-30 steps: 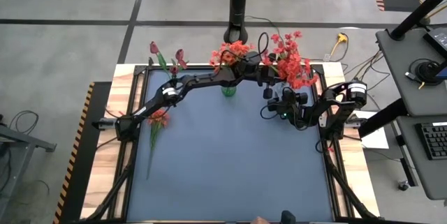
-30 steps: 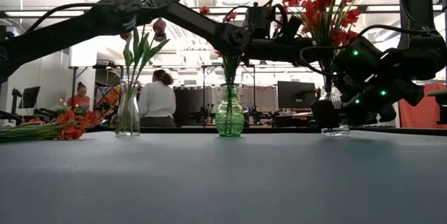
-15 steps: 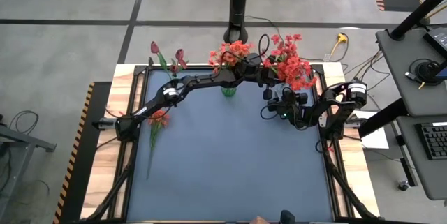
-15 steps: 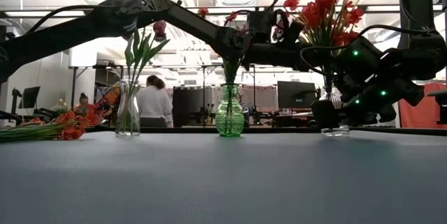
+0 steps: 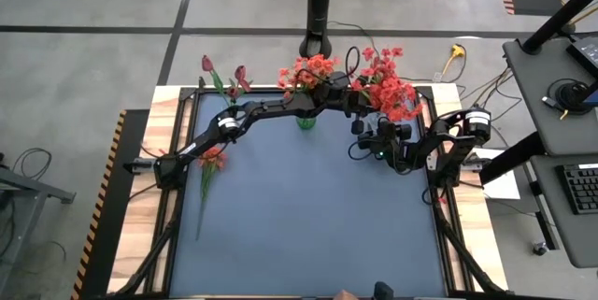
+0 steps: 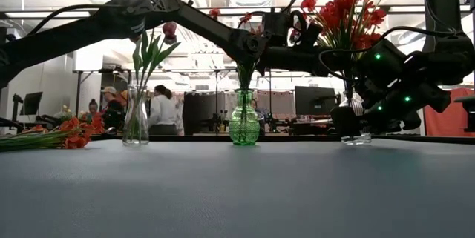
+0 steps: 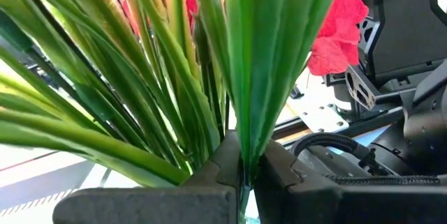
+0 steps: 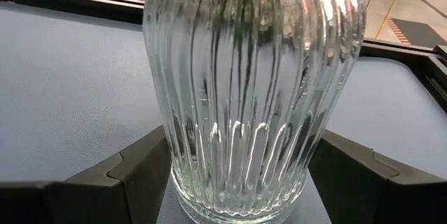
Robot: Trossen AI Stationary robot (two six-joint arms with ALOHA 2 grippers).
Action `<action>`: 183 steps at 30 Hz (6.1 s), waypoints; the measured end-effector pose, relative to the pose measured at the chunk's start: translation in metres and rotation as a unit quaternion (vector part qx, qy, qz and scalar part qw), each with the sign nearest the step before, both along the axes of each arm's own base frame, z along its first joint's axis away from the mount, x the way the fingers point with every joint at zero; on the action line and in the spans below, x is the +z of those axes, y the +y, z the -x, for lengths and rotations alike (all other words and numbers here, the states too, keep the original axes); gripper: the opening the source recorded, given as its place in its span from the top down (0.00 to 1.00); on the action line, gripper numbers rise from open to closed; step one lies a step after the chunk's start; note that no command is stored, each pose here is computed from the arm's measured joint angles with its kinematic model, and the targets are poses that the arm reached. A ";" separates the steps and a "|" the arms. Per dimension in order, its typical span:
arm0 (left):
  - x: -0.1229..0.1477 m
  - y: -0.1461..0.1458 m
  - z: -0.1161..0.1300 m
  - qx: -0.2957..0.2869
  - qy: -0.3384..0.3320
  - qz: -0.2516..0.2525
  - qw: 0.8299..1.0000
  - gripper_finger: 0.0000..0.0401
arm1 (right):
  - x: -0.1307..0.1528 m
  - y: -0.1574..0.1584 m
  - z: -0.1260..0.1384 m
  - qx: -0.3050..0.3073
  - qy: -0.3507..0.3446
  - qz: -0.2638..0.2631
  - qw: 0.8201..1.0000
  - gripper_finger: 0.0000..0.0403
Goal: Sort flowers into vase by color
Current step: Put the red flowers into the right transparent vase
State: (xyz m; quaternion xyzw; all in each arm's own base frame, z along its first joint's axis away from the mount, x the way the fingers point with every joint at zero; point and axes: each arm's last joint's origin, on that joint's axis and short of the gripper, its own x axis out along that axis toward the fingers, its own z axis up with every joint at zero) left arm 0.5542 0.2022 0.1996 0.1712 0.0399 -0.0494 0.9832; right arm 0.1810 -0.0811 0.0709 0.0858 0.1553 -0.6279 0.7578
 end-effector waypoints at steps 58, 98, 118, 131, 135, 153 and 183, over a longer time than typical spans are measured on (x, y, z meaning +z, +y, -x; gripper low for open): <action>0.017 -0.011 0.006 0.009 0.068 0.051 0.996 0.38 | 0.000 0.000 0.000 0.001 0.000 -0.001 1.000 0.29; 0.068 -0.040 0.049 0.051 0.266 0.098 0.958 0.26 | -0.001 0.000 0.002 -0.004 -0.001 0.000 1.000 0.29; 0.110 -0.062 0.092 0.087 0.366 0.104 0.921 0.26 | -0.001 0.000 0.002 -0.004 0.001 0.002 1.000 0.29; 0.175 -0.095 0.130 0.045 0.336 0.085 0.937 0.26 | 0.000 0.000 0.002 -0.006 0.003 0.005 1.000 0.29; 0.197 -0.108 0.142 0.028 0.308 0.074 0.948 0.26 | 0.000 0.000 0.002 -0.010 0.007 0.010 1.000 0.29; 0.261 -0.144 0.187 0.046 0.224 0.077 0.971 0.26 | 0.000 0.000 0.000 -0.001 0.005 0.001 1.000 0.24; 0.257 -0.147 0.185 0.046 0.231 0.086 0.968 0.26 | -0.008 0.013 0.010 0.006 -0.008 -0.024 1.000 0.12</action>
